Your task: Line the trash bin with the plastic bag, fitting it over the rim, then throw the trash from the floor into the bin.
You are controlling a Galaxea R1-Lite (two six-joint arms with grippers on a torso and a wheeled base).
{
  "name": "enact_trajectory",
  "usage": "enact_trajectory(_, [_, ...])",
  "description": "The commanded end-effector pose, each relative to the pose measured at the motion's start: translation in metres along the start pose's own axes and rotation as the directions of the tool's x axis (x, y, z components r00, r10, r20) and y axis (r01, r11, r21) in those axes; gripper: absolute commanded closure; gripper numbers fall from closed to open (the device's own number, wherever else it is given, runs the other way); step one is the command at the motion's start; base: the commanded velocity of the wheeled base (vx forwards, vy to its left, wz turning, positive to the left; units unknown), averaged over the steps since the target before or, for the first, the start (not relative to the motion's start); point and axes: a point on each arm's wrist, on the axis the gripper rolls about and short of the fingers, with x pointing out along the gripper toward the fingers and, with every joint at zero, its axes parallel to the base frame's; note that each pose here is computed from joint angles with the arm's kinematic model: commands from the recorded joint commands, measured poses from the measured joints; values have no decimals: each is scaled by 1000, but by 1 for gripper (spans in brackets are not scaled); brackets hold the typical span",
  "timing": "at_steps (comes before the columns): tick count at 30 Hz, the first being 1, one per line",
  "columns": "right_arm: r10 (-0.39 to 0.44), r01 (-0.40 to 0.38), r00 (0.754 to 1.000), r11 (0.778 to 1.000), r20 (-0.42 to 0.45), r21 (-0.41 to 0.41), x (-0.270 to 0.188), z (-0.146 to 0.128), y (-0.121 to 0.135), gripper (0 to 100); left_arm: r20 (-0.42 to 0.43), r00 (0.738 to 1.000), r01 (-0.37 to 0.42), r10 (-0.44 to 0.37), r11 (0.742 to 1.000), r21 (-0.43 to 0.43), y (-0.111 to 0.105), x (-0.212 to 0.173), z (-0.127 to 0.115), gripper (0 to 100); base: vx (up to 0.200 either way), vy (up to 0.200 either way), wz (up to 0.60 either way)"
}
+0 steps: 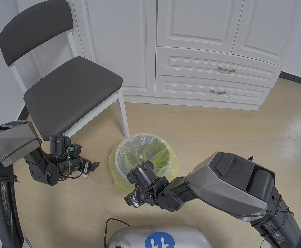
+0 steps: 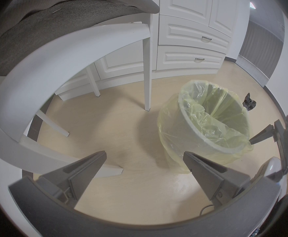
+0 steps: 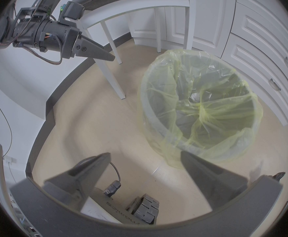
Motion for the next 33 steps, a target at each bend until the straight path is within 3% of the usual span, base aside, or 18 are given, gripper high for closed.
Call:
enact_trajectory(1, [14,-14,1000,1000,0,-15,-17,2,8,0,9,1000,0,0,1000,2,0,-3,3,0,0,0,0])
enact_trajectory(11, [-3,3,1000,1000,12,-20,-61,7,15,0,27,998,60,-60,998,13,-8,-15,9,0,0,0,0])
enact_trajectory(18, [-103,96,992,991,77,95,-93,10,5,0,62,992,104,-107,994,38,-30,-16,15,0,0,0,0])
enact_trajectory(19, [-159,146,983,979,94,139,-99,8,0,0,81,990,115,-119,992,46,-37,-14,17,0,0,0,0])
enact_trajectory(22, [-225,194,966,956,125,221,-108,7,-13,0,89,986,139,-143,989,40,-53,-6,18,0,0,0,0])
enact_trajectory(24, [-225,194,966,956,125,221,-108,7,-13,0,89,986,139,-143,989,40,-53,-6,18,0,0,0,0])
enact_trajectory(25, [-274,228,951,936,147,269,-116,1,-34,0,111,981,153,-157,987,47,-71,0,31,0,0,0,0])
enact_trajectory(28, [-311,238,931,914,190,329,-119,-6,-53,0,118,985,118,-126,990,73,-89,11,49,0,0,0,0])
enact_trajectory(33, [-372,259,895,883,246,392,-112,-23,-78,0,47,995,84,-89,991,100,-113,20,72,0,0,0,0])
